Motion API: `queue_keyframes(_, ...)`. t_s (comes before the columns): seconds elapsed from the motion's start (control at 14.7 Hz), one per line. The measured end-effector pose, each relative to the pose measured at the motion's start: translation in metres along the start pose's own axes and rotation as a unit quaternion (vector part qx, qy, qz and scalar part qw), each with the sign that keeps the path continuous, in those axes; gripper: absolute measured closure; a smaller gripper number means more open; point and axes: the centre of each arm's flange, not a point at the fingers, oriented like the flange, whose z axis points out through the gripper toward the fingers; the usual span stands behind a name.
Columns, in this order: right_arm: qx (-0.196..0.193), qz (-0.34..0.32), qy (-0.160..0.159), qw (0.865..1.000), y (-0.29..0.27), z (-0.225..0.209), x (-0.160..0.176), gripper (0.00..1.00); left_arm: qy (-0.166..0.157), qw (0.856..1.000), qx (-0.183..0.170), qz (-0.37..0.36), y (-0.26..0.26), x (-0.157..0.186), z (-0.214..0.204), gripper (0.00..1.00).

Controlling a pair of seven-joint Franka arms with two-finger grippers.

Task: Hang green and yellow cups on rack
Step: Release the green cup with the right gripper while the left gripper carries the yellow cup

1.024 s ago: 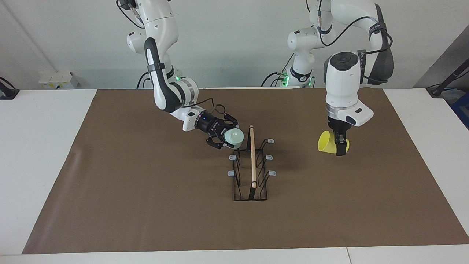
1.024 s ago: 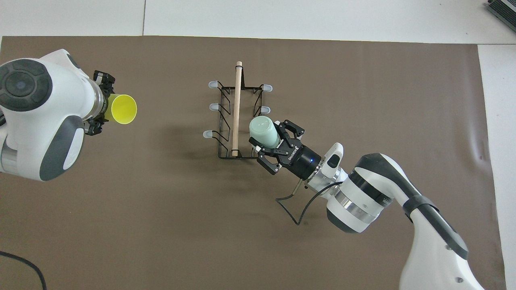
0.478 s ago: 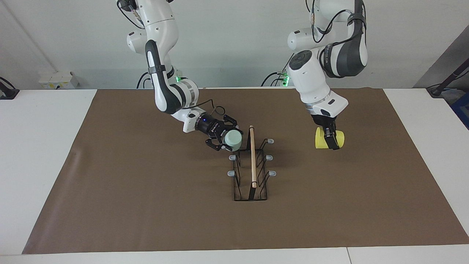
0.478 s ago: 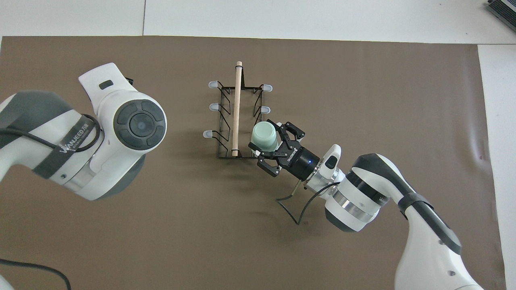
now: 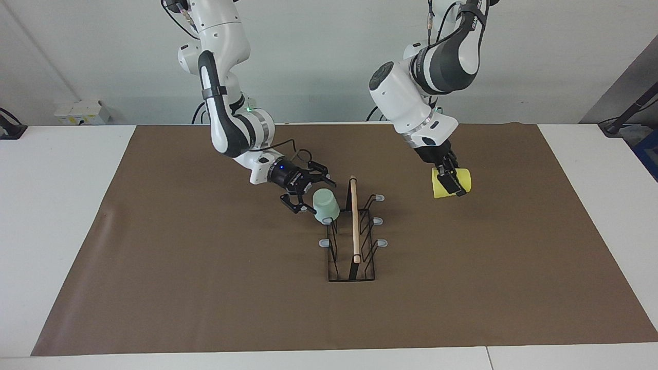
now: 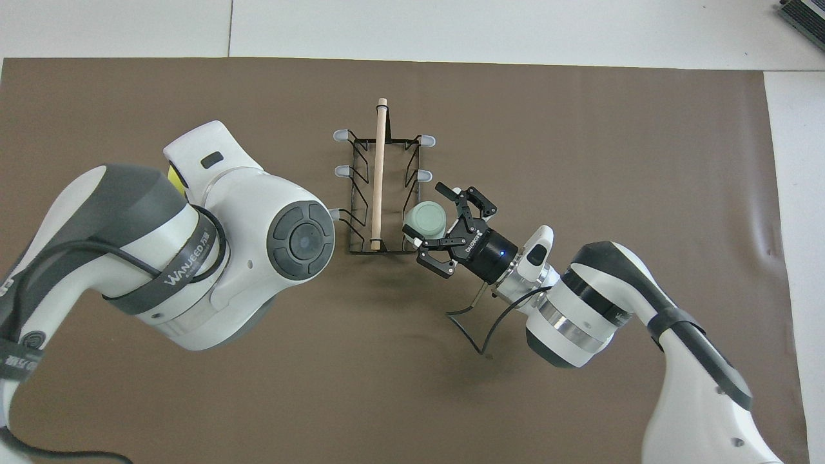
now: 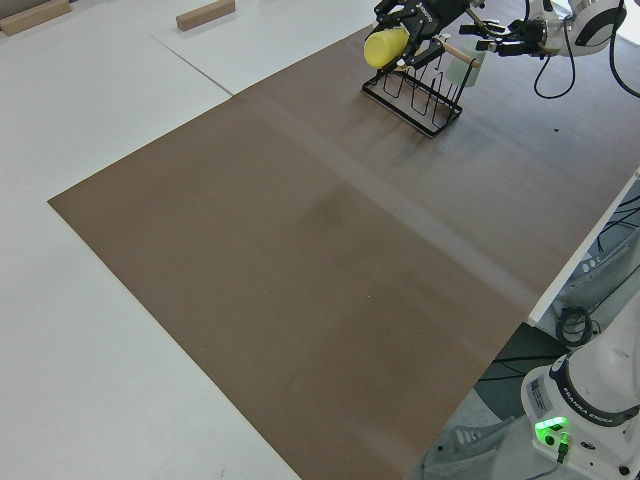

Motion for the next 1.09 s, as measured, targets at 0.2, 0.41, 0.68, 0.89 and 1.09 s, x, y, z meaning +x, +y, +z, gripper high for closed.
queue_keyframes(0.2,-0.019,-0.06,-0.023,0.998,0.041,-0.034,0.039,0.0,0.053,0.998,-0.014,0.0,-0.009,-0.014,-0.022,0.33)
queue_keyframes(0.41,-0.001,-0.137,-0.072,0.988,0.087,-0.072,0.048,0.0,0.108,0.993,-0.038,0.02,-0.021,-0.039,-0.04,0.33)
queue_keyframes(0.68,0.026,-0.235,-0.144,0.961,0.156,-0.134,0.064,0.0,0.187,0.977,-0.068,0.077,-0.032,-0.095,-0.048,0.33)
queue_keyframes(0.89,0.059,-0.29,-0.212,0.931,0.194,-0.173,0.08,0.0,0.225,0.966,-0.078,0.1,-0.037,-0.131,-0.042,0.33)
queue_keyframes(1.09,0.095,-0.321,-0.28,0.9,0.21,-0.188,0.095,0.0,0.231,0.962,-0.096,0.112,-0.04,-0.147,-0.047,0.33)
